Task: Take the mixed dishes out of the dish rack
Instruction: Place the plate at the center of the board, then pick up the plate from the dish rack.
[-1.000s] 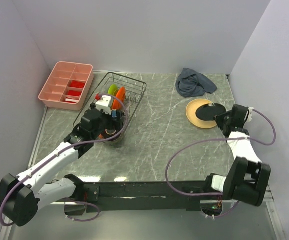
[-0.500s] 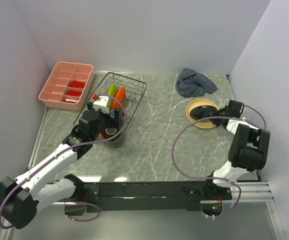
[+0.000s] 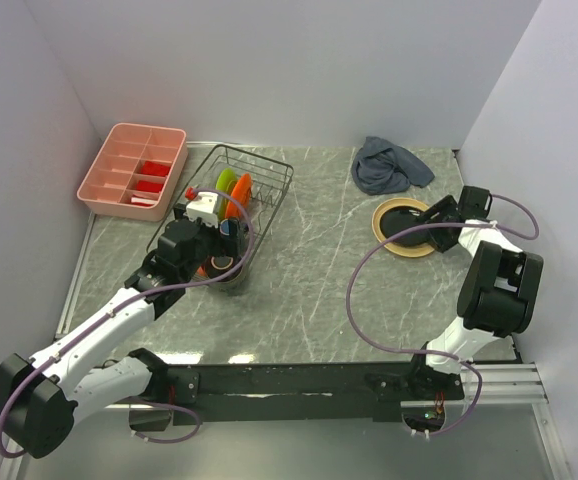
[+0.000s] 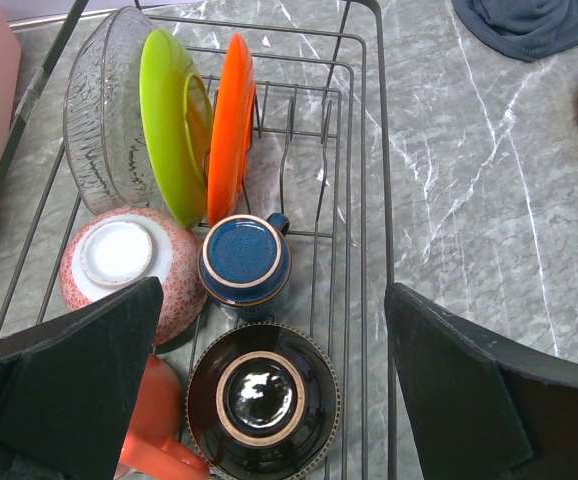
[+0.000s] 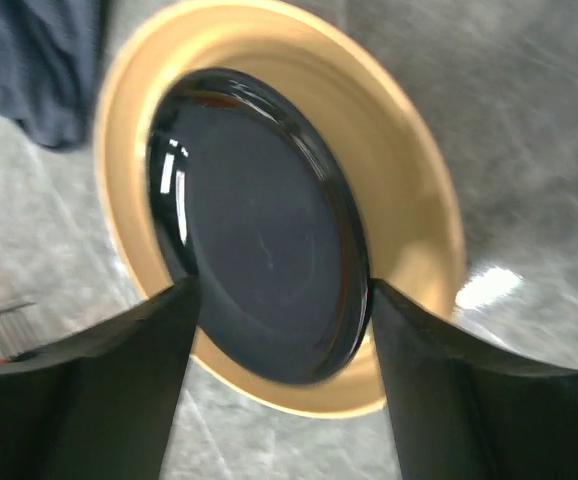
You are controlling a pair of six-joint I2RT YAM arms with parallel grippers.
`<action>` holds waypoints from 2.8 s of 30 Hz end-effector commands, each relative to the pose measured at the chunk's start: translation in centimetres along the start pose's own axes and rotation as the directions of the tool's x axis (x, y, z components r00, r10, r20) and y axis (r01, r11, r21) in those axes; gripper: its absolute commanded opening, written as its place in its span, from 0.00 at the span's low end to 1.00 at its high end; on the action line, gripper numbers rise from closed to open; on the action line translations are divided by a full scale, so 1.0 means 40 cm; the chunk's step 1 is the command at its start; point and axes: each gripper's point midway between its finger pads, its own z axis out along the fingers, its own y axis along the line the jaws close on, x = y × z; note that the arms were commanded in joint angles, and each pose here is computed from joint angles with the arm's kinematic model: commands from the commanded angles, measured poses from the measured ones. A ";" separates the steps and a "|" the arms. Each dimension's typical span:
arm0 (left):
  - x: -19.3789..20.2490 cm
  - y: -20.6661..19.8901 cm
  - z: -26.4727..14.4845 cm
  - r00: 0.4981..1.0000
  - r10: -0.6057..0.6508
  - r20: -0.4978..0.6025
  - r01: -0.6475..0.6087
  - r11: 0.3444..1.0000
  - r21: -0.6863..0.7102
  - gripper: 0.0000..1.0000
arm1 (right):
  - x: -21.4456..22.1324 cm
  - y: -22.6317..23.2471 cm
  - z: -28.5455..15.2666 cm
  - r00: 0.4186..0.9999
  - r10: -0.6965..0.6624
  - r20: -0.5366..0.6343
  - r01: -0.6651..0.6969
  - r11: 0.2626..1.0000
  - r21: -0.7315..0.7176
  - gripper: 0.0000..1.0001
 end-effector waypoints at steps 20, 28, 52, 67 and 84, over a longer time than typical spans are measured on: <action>-0.020 -0.055 0.082 0.981 -0.117 -0.156 0.121 0.993 0.014 0.99 | 0.170 0.202 -0.347 0.927 -0.335 0.168 0.368 0.896 -0.249 0.98; -0.036 -0.022 0.171 0.959 -0.138 -0.248 0.126 0.990 -0.063 0.92 | 0.249 0.185 -0.400 0.914 -0.373 0.160 0.406 0.841 -0.357 0.99; 0.048 0.084 0.388 0.880 0.007 -0.474 -0.038 0.998 -0.057 0.52 | 0.355 0.117 -0.409 0.911 -0.398 0.107 0.401 0.799 -0.449 0.99; 0.060 0.072 0.409 0.856 0.105 -0.506 -0.099 0.994 0.039 0.28 | 0.364 0.123 -0.403 0.910 -0.406 0.088 0.398 0.791 -0.464 0.99; -0.093 0.060 0.323 0.878 0.202 -0.433 -0.173 0.979 0.106 0.20 | 0.375 0.124 -0.406 0.911 -0.406 0.077 0.390 0.785 -0.481 0.99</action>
